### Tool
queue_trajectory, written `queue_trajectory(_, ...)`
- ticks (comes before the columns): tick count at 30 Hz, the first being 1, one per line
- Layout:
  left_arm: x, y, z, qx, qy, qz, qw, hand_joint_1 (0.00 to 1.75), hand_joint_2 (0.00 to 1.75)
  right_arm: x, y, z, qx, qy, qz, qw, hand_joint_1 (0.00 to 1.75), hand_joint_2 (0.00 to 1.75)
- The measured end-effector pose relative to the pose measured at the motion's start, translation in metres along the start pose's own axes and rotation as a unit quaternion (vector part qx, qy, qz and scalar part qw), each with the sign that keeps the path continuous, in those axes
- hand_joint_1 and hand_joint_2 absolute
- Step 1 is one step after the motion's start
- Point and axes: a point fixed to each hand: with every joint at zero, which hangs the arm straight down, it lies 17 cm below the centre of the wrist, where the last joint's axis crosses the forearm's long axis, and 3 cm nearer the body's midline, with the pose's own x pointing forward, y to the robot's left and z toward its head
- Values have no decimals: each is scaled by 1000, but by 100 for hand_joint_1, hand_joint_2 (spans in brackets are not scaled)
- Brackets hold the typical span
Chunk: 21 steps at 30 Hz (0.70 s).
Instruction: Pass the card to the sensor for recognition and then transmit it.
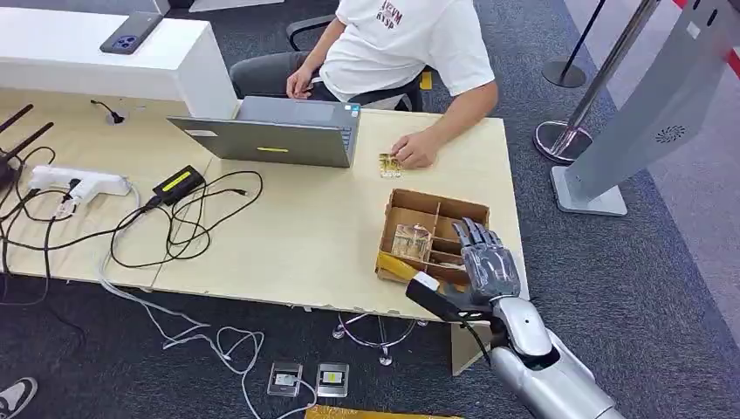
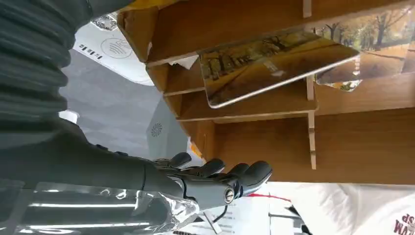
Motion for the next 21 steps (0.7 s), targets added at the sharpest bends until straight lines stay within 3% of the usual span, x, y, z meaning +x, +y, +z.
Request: queue_trajectory(21,4,-1,0,-1,-9,-9,1000,0,0,13,-9,-7,-25,-37,-15,999,0,175)
